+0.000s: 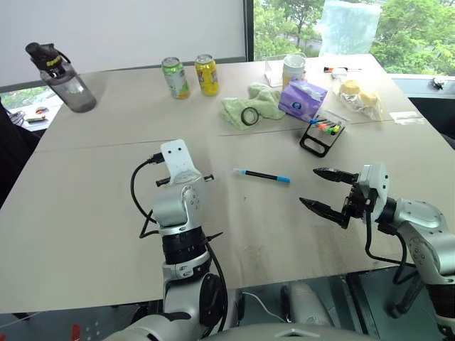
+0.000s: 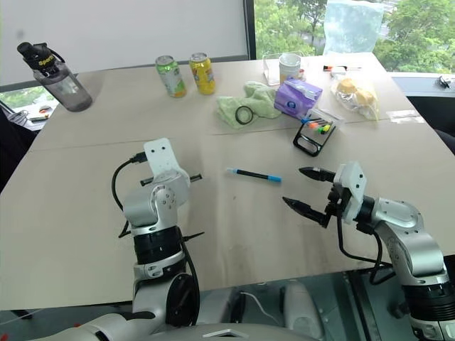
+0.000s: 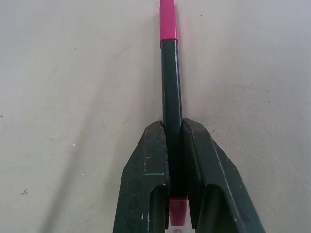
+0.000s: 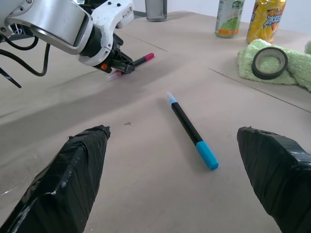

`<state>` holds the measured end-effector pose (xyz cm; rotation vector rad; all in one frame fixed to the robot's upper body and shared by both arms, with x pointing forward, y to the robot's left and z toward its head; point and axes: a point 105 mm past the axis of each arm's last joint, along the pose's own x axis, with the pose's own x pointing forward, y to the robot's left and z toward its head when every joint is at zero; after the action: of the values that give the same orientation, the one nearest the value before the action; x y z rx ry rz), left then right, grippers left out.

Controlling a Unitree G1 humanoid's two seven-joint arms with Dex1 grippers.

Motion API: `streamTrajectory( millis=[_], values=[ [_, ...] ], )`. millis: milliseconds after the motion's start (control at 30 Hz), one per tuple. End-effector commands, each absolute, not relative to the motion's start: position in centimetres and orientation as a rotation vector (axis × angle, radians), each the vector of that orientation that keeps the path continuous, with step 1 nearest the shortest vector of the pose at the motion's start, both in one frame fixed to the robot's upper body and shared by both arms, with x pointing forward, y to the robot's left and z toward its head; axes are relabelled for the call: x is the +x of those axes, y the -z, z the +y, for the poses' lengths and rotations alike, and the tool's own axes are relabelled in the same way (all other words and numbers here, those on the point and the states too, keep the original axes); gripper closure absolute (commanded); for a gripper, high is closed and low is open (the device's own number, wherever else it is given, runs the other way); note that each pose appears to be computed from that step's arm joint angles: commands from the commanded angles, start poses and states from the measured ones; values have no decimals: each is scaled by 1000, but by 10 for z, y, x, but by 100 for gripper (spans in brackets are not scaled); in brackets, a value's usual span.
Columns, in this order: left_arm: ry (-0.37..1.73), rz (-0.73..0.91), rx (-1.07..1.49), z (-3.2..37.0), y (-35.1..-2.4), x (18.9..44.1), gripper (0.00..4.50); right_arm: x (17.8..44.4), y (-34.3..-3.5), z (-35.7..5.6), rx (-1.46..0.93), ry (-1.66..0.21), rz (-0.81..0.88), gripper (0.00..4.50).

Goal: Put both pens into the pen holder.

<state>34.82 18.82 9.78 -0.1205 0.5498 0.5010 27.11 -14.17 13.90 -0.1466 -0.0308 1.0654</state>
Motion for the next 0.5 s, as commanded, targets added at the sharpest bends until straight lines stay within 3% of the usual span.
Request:
streamTrajectory(
  millis=[33,200,267,333,500],
  values=[
    [-626,612,-108,215,-76,328,446,272,-152,-140,-174,-1074,-90,0],
    [-664,452,-142,230,-94,329,446,273,-151,-139,-173,-1077,-90,0],
    [-646,291,-241,234,-111,335,446,273,-151,-139,-172,-1079,-90,0],
    [-494,43,-381,226,-145,344,446,273,-150,-138,-171,-1080,-89,0],
    [-168,-140,-369,194,-172,347,446,272,-151,-137,-166,-1078,-90,0]
  ],
)
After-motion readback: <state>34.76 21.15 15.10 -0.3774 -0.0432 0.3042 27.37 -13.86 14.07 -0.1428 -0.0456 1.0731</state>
